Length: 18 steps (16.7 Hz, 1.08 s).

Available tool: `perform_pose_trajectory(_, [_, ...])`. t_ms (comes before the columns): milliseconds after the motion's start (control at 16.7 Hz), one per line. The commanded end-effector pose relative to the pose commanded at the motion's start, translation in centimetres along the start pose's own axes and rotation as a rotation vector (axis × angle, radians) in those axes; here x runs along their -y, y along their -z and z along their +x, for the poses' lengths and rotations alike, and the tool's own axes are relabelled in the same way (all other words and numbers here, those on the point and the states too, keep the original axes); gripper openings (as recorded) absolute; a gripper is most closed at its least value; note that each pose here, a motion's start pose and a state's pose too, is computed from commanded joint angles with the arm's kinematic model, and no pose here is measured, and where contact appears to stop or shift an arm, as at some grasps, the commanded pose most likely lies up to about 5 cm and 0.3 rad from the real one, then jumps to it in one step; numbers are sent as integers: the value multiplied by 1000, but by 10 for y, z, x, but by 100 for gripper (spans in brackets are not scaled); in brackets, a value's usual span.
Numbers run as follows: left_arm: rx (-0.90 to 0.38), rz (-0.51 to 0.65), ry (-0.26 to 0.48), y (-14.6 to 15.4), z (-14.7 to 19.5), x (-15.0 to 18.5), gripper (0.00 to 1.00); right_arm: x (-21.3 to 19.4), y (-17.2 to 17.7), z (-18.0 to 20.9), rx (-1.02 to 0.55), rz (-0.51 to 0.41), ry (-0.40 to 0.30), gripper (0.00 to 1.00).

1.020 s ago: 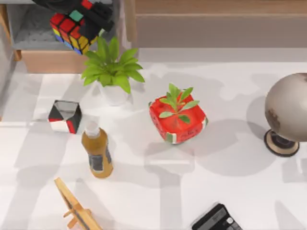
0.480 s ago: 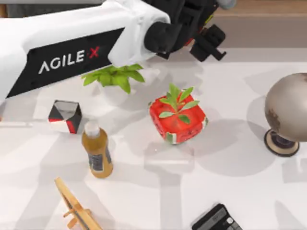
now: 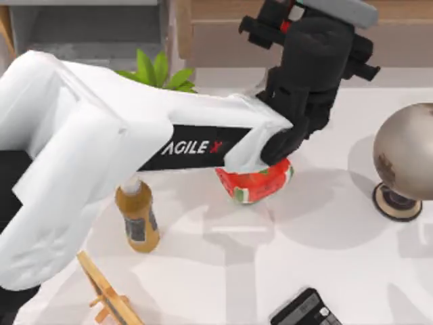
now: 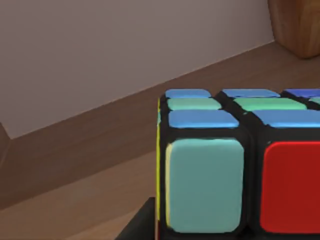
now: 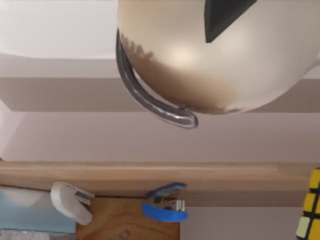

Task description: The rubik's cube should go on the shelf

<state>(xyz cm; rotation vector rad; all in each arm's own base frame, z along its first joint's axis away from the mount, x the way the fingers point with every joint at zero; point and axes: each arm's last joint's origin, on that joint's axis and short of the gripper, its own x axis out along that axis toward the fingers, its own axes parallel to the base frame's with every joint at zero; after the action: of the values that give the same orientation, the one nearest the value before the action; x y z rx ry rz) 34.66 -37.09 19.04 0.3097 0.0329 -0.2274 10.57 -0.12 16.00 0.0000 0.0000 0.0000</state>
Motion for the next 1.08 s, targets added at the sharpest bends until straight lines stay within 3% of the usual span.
perform_pose_trajectory(480, [209,-261,-216,38,3,19,0,0,0,0,0,0,0,100])
perform_pose_trajectory(1080, [229,-288,-240,39,7,17,0,0,0,0,0,0,0,100])
